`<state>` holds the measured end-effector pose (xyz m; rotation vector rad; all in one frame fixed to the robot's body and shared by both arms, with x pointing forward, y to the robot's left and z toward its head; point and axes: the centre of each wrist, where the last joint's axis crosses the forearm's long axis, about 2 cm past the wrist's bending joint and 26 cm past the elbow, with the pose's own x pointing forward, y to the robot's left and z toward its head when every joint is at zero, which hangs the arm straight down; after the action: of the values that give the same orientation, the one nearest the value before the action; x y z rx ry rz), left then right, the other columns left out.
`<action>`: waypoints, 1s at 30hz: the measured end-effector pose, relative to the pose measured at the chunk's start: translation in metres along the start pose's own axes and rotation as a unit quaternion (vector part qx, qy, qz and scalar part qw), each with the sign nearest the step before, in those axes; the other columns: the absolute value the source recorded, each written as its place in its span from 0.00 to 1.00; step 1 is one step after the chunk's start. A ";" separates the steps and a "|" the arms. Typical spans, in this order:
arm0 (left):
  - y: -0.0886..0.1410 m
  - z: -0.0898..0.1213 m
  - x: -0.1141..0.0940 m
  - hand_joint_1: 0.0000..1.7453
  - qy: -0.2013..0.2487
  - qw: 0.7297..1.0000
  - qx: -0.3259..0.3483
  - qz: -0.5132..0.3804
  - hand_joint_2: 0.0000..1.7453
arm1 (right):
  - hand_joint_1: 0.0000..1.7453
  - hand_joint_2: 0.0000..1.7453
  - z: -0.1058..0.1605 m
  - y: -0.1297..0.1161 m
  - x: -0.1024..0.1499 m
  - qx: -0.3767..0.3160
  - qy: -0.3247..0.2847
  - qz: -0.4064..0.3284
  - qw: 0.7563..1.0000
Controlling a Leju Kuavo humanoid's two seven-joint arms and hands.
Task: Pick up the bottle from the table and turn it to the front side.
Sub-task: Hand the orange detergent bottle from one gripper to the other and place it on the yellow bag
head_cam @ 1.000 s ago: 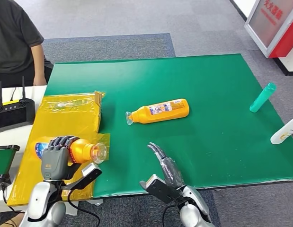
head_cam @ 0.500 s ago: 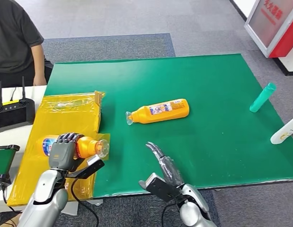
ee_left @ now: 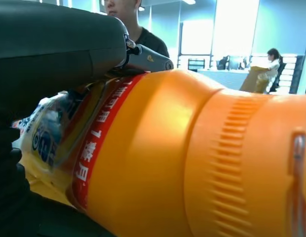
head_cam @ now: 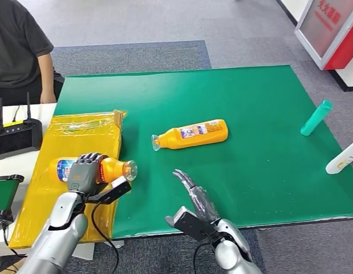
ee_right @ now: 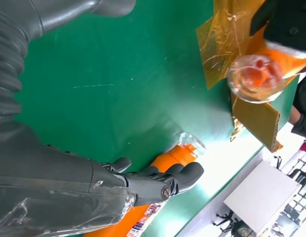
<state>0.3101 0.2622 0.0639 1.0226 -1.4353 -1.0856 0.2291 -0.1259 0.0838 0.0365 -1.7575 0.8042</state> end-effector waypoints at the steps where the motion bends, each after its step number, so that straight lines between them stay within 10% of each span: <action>1: -0.001 -0.001 0.001 0.00 0.001 1.000 -0.007 0.004 1.00 | 0.00 1.00 0.000 0.000 0.000 0.001 0.000 0.000 1.000; 19: -0.007 -0.001 0.018 0.00 0.011 0.980 -0.099 0.174 1.00 | 0.00 1.00 0.002 0.003 -0.006 0.003 0.006 0.009 1.000; 30: 0.001 0.068 0.019 0.00 -0.131 0.807 0.073 0.571 1.00 | 0.00 1.00 0.011 0.006 -0.011 -0.012 -0.006 0.001 1.000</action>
<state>0.2398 0.2511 0.0643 -0.0445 -1.9400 -0.1997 0.2214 -0.1307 0.0704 0.0227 -1.7786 0.7854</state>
